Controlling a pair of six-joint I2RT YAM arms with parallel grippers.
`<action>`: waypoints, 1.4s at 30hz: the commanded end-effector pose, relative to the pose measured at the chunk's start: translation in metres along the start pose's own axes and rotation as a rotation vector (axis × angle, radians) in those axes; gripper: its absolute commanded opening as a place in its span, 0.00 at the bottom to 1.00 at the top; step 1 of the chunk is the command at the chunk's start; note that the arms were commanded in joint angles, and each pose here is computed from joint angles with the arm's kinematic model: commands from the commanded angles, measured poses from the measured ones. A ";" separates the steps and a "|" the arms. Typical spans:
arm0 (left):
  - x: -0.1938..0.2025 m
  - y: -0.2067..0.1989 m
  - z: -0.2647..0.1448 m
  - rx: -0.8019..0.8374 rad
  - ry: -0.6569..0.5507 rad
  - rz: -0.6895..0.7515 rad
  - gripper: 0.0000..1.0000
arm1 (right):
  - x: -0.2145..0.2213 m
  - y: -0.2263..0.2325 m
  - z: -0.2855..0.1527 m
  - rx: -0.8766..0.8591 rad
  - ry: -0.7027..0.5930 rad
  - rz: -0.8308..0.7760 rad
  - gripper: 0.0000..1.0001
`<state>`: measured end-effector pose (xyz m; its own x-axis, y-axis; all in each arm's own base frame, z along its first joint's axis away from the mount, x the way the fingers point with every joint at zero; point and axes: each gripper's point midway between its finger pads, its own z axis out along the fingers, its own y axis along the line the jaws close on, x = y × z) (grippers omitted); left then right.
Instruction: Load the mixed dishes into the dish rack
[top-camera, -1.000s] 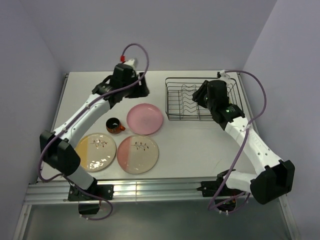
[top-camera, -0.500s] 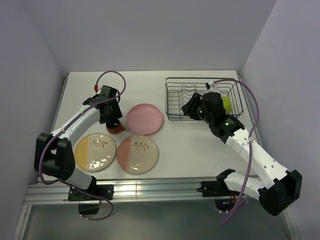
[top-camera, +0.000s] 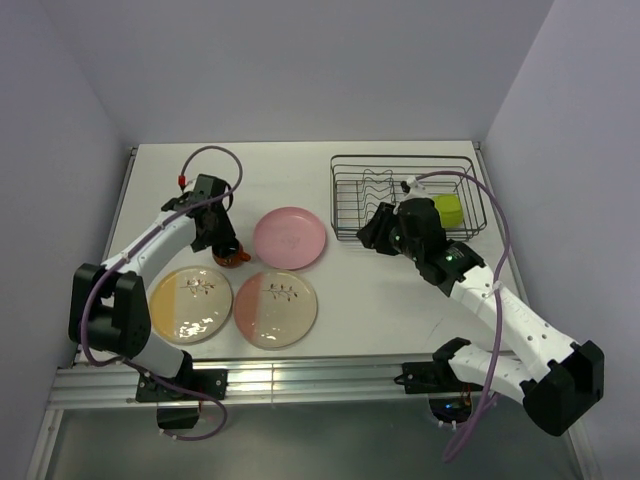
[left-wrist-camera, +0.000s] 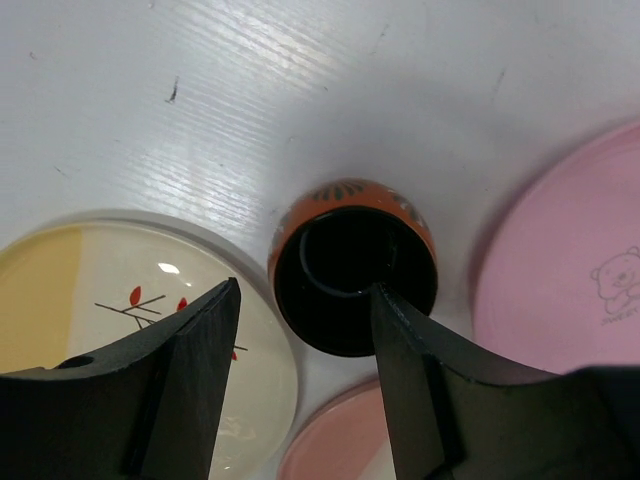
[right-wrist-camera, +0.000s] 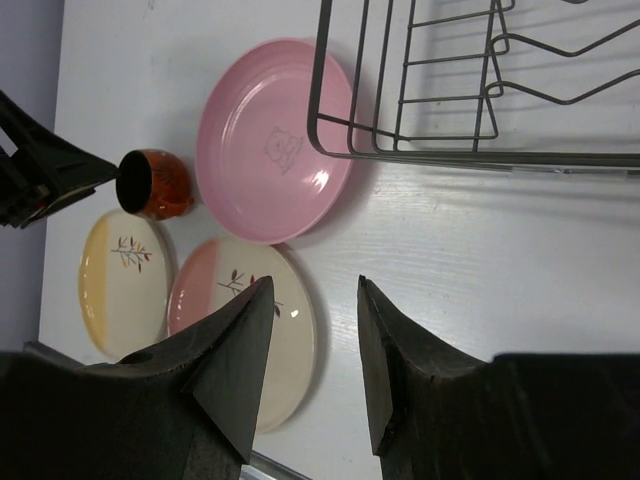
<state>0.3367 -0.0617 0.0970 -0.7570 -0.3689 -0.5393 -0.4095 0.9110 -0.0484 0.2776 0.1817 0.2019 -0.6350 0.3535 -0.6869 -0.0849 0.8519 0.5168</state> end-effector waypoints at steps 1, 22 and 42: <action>-0.011 0.006 0.007 -0.028 -0.024 -0.010 0.61 | -0.009 0.017 -0.008 -0.073 -0.039 -0.006 0.46; 0.004 0.014 0.041 -0.103 0.089 0.055 0.29 | -0.005 0.027 -0.014 -0.139 -0.026 -0.004 0.46; -0.068 -0.049 -0.089 0.409 -0.367 -0.001 0.00 | 0.023 0.115 -0.027 -0.562 0.269 0.328 0.43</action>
<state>0.3496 -0.0677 0.1283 -0.7017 -0.3289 -0.6320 -0.3084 0.9399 -0.1467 0.2529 0.2422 0.2212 -0.7748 0.4078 -0.4831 -0.1601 0.6126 0.7740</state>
